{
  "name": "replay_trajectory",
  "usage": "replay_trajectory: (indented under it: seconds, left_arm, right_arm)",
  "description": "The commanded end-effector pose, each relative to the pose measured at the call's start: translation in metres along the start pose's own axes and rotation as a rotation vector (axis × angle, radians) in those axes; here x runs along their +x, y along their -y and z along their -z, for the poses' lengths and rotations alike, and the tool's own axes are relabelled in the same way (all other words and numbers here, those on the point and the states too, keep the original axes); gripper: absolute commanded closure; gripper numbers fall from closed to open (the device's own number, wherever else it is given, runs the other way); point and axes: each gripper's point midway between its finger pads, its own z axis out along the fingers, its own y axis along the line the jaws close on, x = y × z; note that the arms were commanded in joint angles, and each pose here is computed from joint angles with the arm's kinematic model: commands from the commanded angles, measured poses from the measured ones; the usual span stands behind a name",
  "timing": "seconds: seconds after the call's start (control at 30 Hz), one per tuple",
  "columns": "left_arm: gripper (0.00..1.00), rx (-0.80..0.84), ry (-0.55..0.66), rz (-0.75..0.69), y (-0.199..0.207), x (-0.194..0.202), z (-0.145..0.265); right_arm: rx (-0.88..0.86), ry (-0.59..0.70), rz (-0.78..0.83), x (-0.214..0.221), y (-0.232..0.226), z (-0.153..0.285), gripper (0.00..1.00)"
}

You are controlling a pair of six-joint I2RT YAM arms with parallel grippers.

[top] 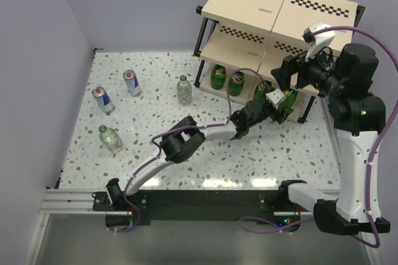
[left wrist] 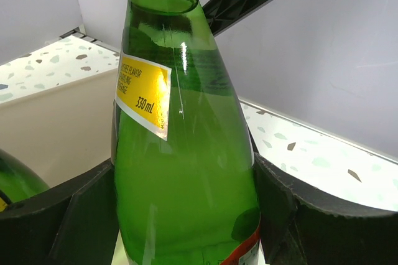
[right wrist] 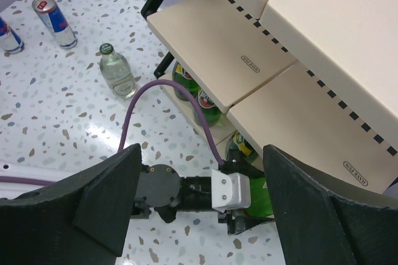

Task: Place and organize the beverage onto the shelf
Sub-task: Adjust the drink.

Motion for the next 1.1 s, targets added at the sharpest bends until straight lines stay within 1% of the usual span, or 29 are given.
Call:
replay_trajectory:
  seconds: [0.0,0.27,0.33,0.47,0.53,0.57,0.63,0.73,0.77,0.93,0.97,1.0,1.07]
  left_arm:
    - [1.0,0.035,0.413,-0.005,0.014,-0.152,-0.007]
    - [1.0,0.042,0.401,0.003,0.016,-0.145,-0.003]
    - [1.0,0.045,0.409,0.005,0.017,-0.149,-0.002]
    - [1.0,0.046,0.393,0.004,0.019,-0.142,0.003]
    - [1.0,0.05,0.398,0.005,0.022,-0.145,0.006]
    - [1.0,0.047,0.383,0.003,0.021,-0.138,0.007]
    - [1.0,0.049,0.384,0.002,0.022,-0.141,0.01]
    - [1.0,0.049,0.359,-0.004,0.023,-0.132,0.016]
    - [1.0,0.069,0.353,-0.011,0.026,-0.13,0.018]
    - [1.0,0.078,0.353,-0.024,0.028,-0.136,0.027]
    - [1.0,0.082,0.338,-0.027,0.029,-0.129,0.03]
    - [1.0,0.083,0.347,-0.027,0.029,-0.136,0.033]
    - [1.0,0.084,0.333,-0.034,0.029,-0.129,0.04]
  right_arm:
    - [0.02,0.012,0.009,-0.002,0.003,0.003,0.18]
    - [0.007,0.009,0.01,0.0,0.001,0.002,0.18]
    - [0.006,0.01,0.011,-0.001,0.0,0.003,0.18]
    - [0.004,0.009,0.014,0.0,0.0,0.002,0.18]
    - [0.003,0.005,0.011,0.002,-0.001,0.003,0.18]
    - [0.003,0.005,0.013,0.002,0.0,0.003,0.18]
    - [0.001,0.008,0.014,0.001,-0.001,0.004,0.18]
    - [-0.001,0.006,0.013,0.003,-0.002,0.005,0.18]
    - [-0.001,0.007,0.014,0.003,-0.002,0.005,0.18]
    - [-0.007,0.003,0.019,0.005,-0.004,0.007,0.18]
    - [-0.008,-0.003,0.022,0.007,-0.004,0.006,0.18]
    - [-0.013,-0.005,0.024,0.008,-0.005,0.007,0.18]
    - [-0.027,-0.013,0.029,0.012,-0.007,0.006,0.18]
